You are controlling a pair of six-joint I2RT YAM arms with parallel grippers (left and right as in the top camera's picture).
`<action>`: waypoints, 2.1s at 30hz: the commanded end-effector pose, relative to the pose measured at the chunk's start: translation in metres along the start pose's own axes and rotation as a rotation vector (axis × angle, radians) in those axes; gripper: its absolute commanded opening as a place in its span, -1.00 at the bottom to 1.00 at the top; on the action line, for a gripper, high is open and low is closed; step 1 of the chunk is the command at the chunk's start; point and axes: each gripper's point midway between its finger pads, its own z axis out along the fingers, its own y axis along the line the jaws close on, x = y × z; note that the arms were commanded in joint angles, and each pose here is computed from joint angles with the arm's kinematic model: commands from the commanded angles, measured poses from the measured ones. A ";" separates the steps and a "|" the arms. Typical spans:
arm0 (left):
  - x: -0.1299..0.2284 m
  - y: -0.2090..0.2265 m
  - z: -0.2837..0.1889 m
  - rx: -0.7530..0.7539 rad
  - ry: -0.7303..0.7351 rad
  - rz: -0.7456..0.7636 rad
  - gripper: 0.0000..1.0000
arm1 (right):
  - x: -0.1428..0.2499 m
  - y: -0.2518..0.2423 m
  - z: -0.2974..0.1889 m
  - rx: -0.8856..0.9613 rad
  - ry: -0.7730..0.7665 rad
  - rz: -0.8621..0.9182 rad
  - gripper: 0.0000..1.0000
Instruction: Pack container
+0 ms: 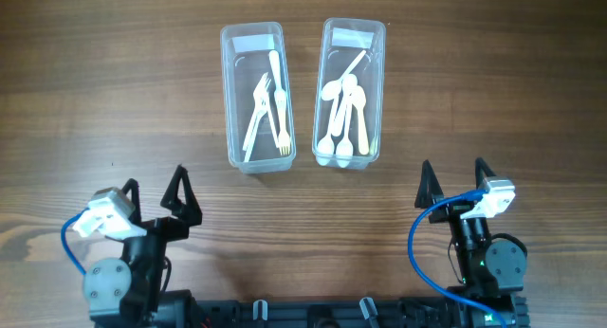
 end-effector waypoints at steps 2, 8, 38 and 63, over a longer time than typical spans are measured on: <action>0.018 0.009 0.014 0.020 -0.020 0.004 1.00 | -0.003 0.002 -0.001 -0.011 -0.014 -0.016 1.00; 0.037 0.019 0.021 0.019 -0.018 0.004 1.00 | -0.003 0.002 -0.001 -0.011 -0.014 -0.016 1.00; 0.072 0.060 0.035 -0.116 0.047 0.557 0.99 | -0.003 0.002 -0.001 -0.011 -0.014 -0.016 1.00; 0.073 0.060 0.036 -0.117 0.052 0.557 0.99 | -0.003 0.002 -0.001 -0.011 -0.015 -0.016 0.99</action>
